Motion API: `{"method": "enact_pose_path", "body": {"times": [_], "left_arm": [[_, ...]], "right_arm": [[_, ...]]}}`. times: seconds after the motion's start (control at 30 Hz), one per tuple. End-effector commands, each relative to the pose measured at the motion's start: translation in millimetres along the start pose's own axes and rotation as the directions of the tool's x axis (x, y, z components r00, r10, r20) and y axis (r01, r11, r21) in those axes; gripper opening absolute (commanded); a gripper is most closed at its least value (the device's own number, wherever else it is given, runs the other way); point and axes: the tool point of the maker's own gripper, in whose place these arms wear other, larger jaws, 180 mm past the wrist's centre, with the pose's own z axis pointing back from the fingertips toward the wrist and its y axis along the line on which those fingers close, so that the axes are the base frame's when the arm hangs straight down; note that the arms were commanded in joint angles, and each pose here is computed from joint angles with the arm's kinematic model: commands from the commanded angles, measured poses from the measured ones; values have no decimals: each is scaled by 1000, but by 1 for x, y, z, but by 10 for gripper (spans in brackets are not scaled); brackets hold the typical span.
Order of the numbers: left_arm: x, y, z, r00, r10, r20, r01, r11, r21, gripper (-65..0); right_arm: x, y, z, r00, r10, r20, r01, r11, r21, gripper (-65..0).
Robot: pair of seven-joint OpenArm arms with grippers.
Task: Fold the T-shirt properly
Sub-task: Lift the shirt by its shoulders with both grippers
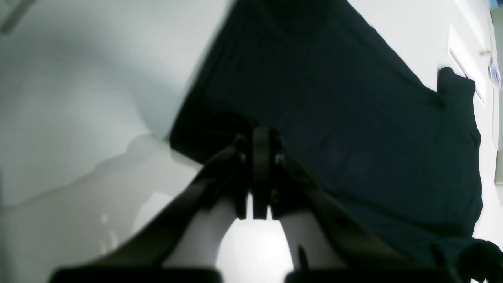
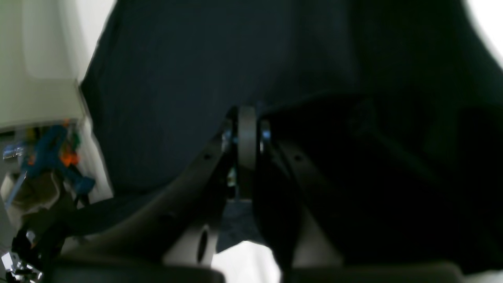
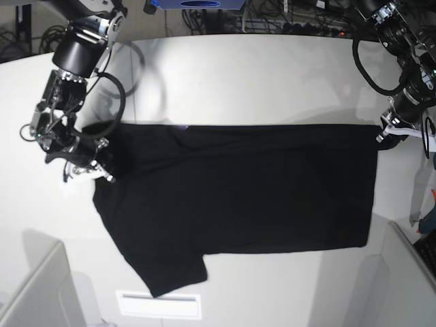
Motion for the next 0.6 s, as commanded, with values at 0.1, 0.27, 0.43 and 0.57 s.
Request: {"method": "enact_pose_path", "body": {"times": [0.1, 0.27, 0.43, 0.57], "left_arm": [[15, 0, -10, 999, 30, 26, -30, 999, -15, -650], [10, 6, -19, 998, 65, 3, -65, 998, -13, -650], [2, -5, -35, 997, 57, -43, -58, 998, -36, -650], [5, -8, -42, 999, 11, -47, -12, 1000, -7, -650]], "right_arm": [[34, 18, 0, 998, 17, 60, -19, 999, 44, -650], [38, 19, -4, 999, 5, 54, -8, 999, 48, -650], [40, 21, -8, 999, -4, 53, 1, 998, 56, -650], [45, 23, -8, 997, -4, 72, 0, 998, 59, -650]]}}
